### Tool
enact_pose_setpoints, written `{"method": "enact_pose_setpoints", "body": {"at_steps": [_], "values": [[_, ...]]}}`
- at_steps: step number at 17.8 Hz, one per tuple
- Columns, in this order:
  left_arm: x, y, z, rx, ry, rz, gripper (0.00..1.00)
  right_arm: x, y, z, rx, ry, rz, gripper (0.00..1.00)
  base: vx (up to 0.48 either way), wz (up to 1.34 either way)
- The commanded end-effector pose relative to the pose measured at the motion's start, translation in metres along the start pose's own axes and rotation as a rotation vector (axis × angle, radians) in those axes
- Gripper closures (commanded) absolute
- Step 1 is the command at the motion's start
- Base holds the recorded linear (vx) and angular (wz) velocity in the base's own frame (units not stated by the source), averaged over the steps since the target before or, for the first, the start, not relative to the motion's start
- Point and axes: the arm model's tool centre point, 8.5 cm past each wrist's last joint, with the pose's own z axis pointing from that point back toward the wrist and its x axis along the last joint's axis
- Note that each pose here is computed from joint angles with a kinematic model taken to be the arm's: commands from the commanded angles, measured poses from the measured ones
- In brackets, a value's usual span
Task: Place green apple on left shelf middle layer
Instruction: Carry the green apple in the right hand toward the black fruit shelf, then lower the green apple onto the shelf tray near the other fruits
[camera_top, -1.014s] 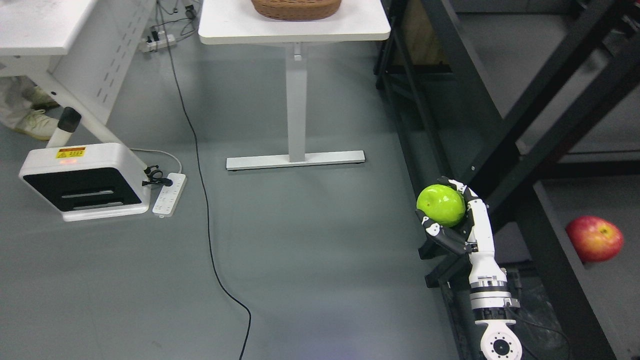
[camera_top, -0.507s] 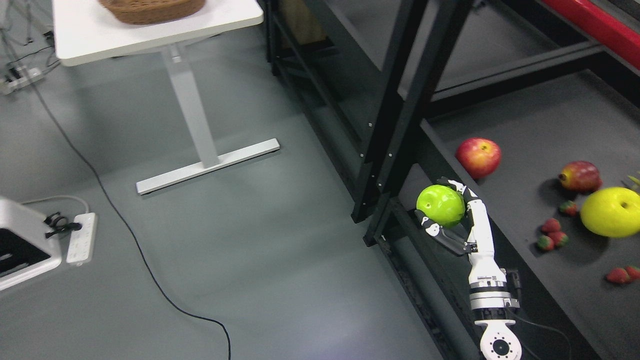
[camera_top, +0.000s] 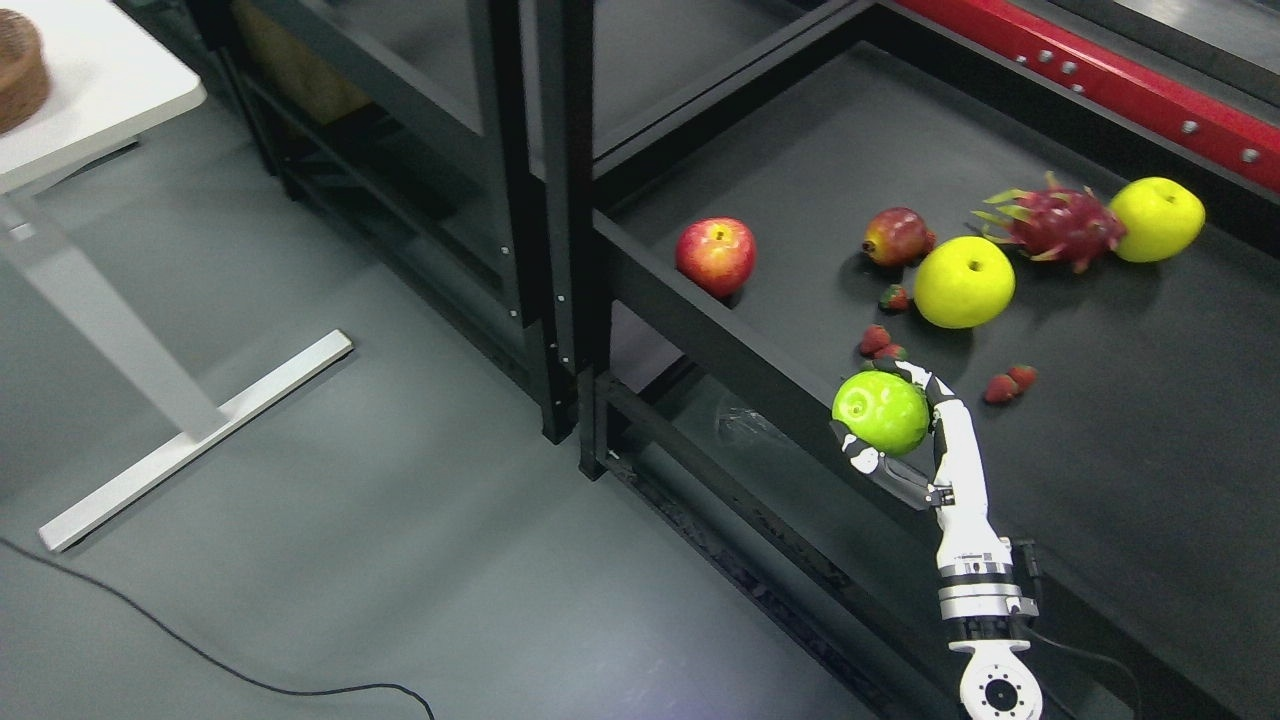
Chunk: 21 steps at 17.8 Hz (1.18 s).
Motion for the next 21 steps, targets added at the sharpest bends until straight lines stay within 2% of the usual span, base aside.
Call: {"method": "enact_pose_setpoints", "body": {"at_steps": [1, 13, 21], "values": [[0.0012, 0.0112, 0.0014, 0.017, -0.002, -0.002, 0.00, -0.0037, -0.0028, 0.0003, 0.011, 0.006, 0.014, 1.00, 0.065, -0.67], [0.0013, 0.0111, 0.0014, 0.017, -0.003, -0.007, 0.00, -0.0024, -0.0023, -0.0020, 0.014, 0.004, 0.014, 1.00, 0.104, -0.64], [0.0014, 0.0112, 0.0014, 0.017, -0.003, -0.002, 0.00, -0.0078, -0.0005, -0.0068, 0.023, 0.028, 0.017, 1.00, 0.155, -0.24]]}}
